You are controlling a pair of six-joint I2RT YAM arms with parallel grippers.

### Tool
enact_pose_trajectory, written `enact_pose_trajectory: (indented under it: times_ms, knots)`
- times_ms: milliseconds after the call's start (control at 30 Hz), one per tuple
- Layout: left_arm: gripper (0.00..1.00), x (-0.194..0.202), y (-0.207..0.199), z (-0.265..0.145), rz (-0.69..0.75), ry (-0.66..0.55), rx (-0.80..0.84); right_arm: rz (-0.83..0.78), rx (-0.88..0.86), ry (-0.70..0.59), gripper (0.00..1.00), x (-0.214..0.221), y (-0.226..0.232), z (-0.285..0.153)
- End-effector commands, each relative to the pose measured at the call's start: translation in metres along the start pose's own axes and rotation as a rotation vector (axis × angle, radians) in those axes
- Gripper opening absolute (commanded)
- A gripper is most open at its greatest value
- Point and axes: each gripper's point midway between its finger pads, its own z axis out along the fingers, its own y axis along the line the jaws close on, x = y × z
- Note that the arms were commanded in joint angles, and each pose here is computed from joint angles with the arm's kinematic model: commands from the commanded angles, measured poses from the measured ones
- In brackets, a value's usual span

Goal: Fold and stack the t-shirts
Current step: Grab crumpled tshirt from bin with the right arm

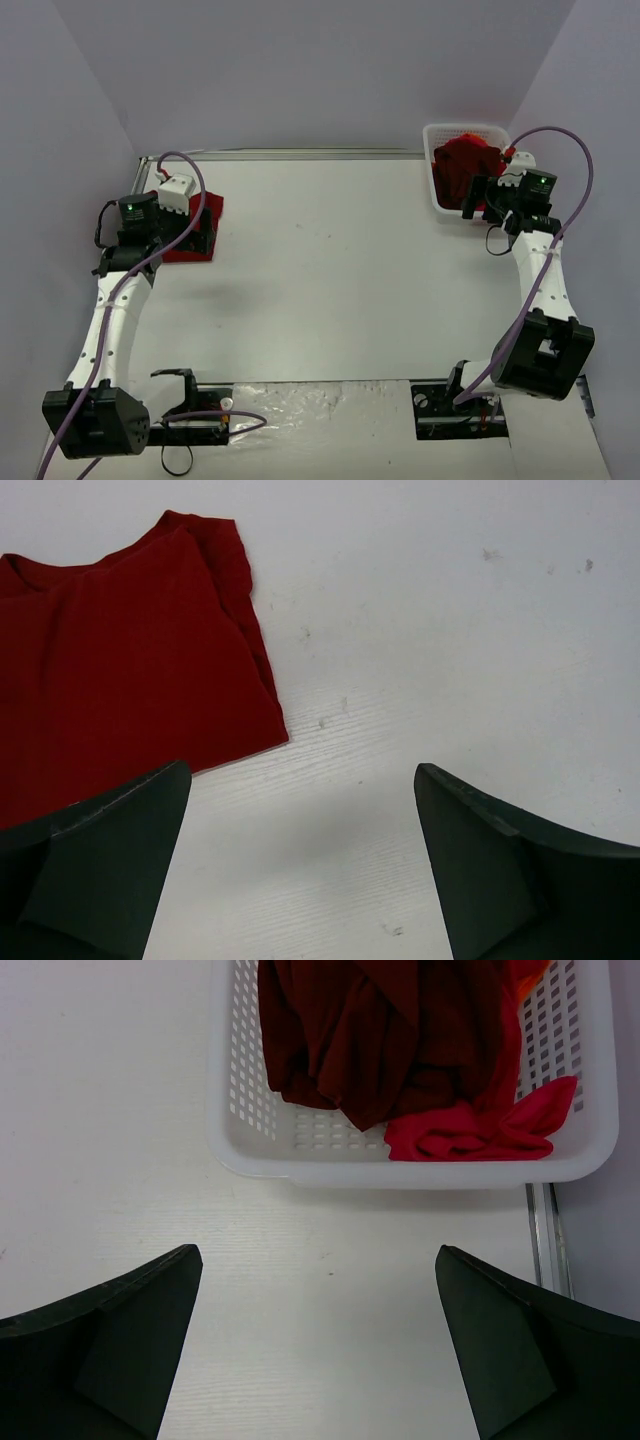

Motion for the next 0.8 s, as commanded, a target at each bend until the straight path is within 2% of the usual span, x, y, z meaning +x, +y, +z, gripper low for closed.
enact_pose_trajectory:
  times_ms: [0, 233, 400, 500, 600, 667, 700, 767]
  knots:
    - [0.95, -0.019, 0.001, -0.008, -0.015, -0.071, 0.023, -0.021, 0.006, -0.037, 1.0, -0.019, 0.0, -0.005]
    - [0.94, -0.019, 0.002, -0.012, -0.02, -0.072, 0.025, 0.004, -0.073, -0.063, 1.0, -0.019, 0.012, -0.01]
    - [0.94, -0.019, 0.001, -0.012, -0.02, -0.075, 0.031, 0.02, -0.198, 0.01, 1.0, -0.002, 0.027, 0.001]
    - [0.94, -0.019, 0.004, -0.01, -0.027, -0.061, 0.023, -0.005, -0.118, -0.024, 1.0, -0.015, 0.014, 0.0]
    - [0.94, -0.016, 0.009, -0.006, -0.054, -0.028, -0.002, -0.028, -0.024, -0.124, 1.0, -0.053, -0.003, -0.004]
    - [0.94, -0.02, 0.01, -0.007, -0.051, -0.027, -0.006, -0.046, 0.021, -0.124, 1.0, -0.064, -0.012, 0.005]
    - [0.94, -0.021, 0.011, -0.008, -0.048, -0.031, -0.009, -0.06, 0.042, -0.16, 1.0, -0.085, -0.017, 0.003]
    - [0.95, -0.022, 0.012, -0.009, -0.038, -0.039, -0.013, -0.063, 0.095, -0.144, 0.99, -0.09, -0.031, 0.018]
